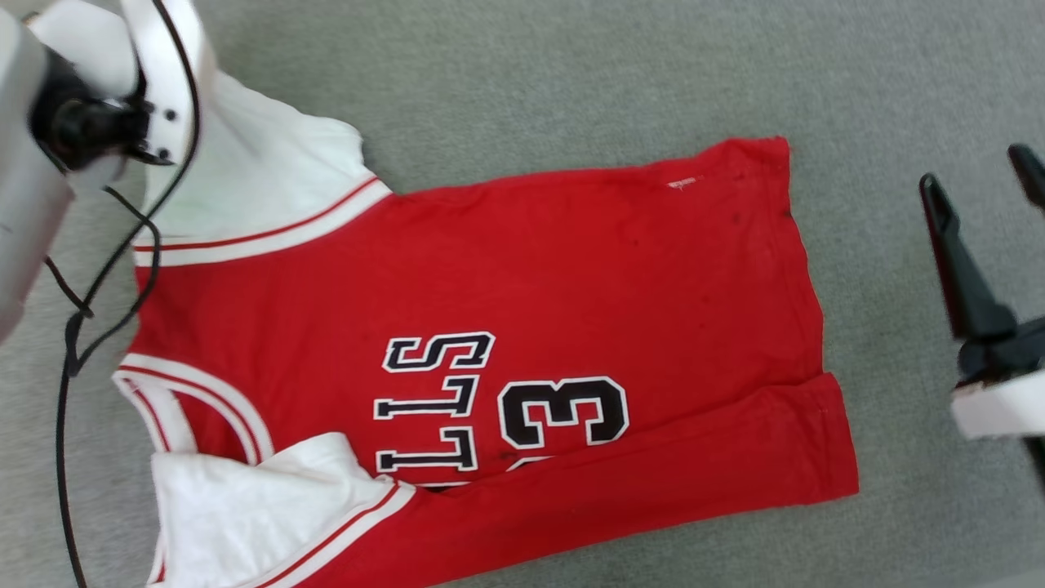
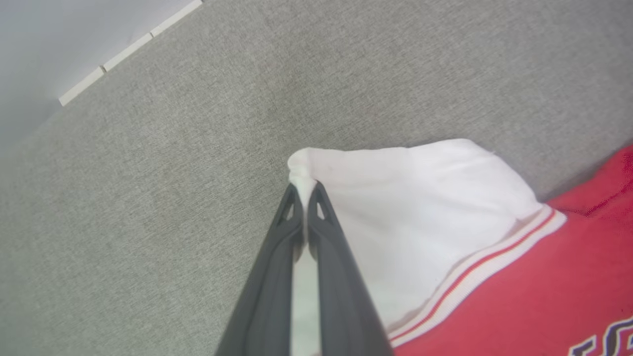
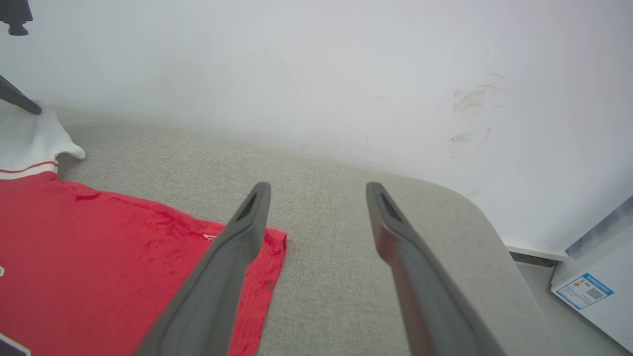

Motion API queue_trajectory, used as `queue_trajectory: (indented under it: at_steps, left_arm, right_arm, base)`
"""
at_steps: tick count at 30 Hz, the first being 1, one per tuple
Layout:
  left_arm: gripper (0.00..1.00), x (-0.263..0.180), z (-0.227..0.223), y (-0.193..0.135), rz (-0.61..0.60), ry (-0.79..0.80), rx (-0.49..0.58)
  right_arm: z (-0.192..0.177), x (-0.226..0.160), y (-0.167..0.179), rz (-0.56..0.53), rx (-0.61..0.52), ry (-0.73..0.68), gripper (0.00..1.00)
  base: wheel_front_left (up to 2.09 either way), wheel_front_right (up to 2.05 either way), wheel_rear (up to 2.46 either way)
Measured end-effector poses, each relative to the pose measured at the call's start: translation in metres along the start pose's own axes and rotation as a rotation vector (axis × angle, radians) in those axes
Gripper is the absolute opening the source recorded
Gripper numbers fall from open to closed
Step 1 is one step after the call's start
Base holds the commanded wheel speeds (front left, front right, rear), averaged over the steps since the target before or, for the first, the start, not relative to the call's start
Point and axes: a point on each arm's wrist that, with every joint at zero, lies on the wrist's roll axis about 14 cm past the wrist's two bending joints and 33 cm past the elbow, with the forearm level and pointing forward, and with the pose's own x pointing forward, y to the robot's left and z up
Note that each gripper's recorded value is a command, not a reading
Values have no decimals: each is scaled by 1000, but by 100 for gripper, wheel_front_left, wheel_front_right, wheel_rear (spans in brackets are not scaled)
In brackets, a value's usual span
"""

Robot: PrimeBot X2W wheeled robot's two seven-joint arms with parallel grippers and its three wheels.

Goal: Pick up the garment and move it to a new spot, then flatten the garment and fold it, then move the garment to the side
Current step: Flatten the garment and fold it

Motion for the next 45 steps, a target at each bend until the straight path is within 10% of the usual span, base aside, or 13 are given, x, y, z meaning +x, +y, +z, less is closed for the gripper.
queue_trajectory:
  at_steps: [10, 23, 35, 37, 45]
  left_arm:
    - [0, -53, -7, -13, 11, -124, 76]
    - [0, -64, -8, -18, -5, -191, 118]
    - [0, -42, -18, -9, -14, -177, 126]
    - [0, -42, -20, -9, -13, -173, 125]
    - [0, -64, -17, -17, -10, -225, 138]
  right_arm:
    - [7, 46, 18, 248, -172, 349, 100]
    - [-70, 68, 37, 385, -272, 1016, 100]
    - [-155, 72, 61, 421, -202, 1194, 100]
    - [-155, 72, 61, 421, -184, 1179, 0]
    - [-124, 81, 72, 427, -77, 964, 0]
  base:
    - [0, 0, 0]
    - [0, 0, 0]
    - [0, 0, 0]
    - [0, 0, 0]
    - [0, 0, 0]
